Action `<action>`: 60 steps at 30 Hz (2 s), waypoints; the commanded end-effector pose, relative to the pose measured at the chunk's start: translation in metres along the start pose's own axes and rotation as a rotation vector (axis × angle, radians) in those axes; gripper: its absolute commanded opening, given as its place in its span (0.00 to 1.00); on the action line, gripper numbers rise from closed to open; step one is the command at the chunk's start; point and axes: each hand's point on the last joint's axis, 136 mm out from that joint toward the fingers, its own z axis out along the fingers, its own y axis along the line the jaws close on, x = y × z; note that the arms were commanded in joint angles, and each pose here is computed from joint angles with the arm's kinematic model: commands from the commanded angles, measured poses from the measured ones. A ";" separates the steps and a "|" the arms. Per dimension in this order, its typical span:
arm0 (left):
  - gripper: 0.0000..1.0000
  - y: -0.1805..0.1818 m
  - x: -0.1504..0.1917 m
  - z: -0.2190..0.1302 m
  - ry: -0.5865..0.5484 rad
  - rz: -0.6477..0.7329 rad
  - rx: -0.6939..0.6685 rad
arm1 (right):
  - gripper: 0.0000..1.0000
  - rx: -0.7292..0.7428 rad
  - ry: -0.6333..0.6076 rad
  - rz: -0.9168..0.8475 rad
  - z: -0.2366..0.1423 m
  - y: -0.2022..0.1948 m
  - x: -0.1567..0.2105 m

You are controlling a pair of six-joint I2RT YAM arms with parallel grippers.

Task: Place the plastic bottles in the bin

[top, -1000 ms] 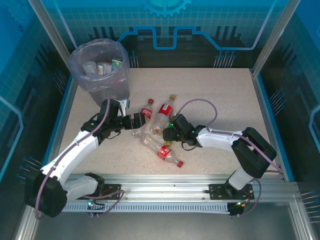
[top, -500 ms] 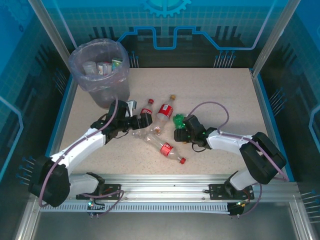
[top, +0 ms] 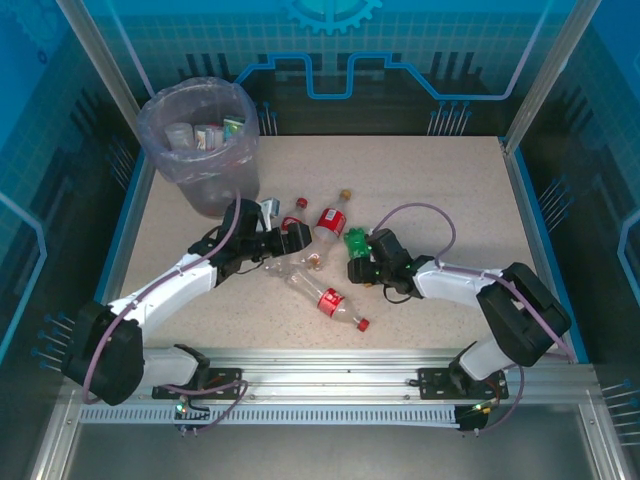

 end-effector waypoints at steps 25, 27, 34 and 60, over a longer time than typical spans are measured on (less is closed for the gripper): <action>0.99 -0.094 -0.018 0.032 0.037 -0.256 0.494 | 0.61 -0.277 -0.353 -0.128 -0.090 0.028 -0.042; 0.99 -0.097 -0.013 0.040 0.053 -0.256 0.496 | 0.61 -0.312 -0.366 -0.146 -0.094 0.037 -0.043; 0.99 -0.105 0.003 0.062 0.106 -0.238 0.474 | 0.61 -0.371 -0.367 -0.168 -0.099 0.056 -0.044; 0.64 -0.102 0.013 0.081 0.114 -0.215 0.449 | 0.60 -0.441 -0.364 -0.186 -0.101 0.079 -0.046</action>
